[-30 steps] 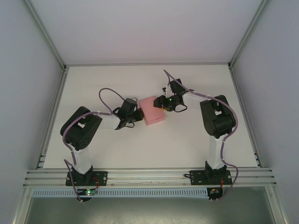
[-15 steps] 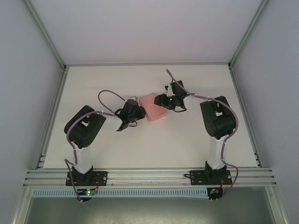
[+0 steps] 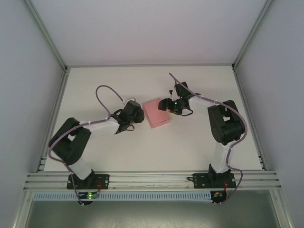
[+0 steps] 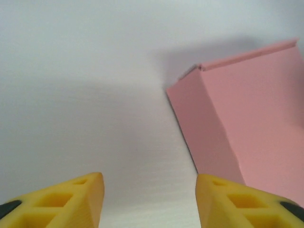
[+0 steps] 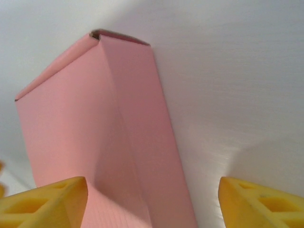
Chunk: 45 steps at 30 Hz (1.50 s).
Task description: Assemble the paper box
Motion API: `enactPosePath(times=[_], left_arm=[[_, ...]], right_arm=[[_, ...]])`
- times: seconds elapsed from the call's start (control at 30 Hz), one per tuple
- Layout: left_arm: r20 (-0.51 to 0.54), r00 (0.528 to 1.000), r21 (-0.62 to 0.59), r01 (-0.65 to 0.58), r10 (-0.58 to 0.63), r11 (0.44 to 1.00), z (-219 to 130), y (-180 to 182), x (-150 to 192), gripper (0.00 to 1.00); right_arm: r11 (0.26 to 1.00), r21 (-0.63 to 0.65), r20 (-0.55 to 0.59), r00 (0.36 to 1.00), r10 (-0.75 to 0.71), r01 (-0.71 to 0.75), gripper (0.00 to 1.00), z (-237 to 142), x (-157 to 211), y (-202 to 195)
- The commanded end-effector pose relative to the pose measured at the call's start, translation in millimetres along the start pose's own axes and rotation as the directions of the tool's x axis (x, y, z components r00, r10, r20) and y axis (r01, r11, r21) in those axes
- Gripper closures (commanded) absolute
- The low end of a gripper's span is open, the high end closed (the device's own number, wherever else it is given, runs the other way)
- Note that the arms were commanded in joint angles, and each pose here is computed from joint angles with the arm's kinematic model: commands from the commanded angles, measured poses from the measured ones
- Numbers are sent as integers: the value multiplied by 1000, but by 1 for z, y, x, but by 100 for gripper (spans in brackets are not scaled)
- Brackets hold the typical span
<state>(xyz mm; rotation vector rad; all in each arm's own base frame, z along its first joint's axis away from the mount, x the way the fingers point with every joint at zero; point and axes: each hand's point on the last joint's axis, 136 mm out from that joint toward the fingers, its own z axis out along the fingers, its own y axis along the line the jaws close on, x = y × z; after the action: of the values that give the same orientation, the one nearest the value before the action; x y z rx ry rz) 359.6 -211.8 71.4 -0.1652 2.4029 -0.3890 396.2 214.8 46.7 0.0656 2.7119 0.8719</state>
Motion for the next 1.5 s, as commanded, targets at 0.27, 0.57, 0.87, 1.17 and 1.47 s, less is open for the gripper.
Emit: enactPosePath(times=[0.27,0.57,0.87,1.17,1.47], left_arm=[[292,956,-468,150,-8,871,-132,141,-79,0],[533,840,-550,256,98,795,-138,222,-98,0],[426,871,-572,49,245,819,-78,233,-100,0],[437,858,-434,-60,268,899,-55,218,-96,0],[425,875,-367,-66,231,928,-47,220,-97,0]], right_arm=[[960,237,413,879,-238,148,2,-135,-76,-32],[820,568,717,448,-535,71,2,-216,-63,-96],[820,555,778,259,-572,141,2,-239,-33,-92],[834,532,774,316,-549,147,2,-211,-6,-118],[829,551,701,487,-522,96,2,-178,-40,-142]])
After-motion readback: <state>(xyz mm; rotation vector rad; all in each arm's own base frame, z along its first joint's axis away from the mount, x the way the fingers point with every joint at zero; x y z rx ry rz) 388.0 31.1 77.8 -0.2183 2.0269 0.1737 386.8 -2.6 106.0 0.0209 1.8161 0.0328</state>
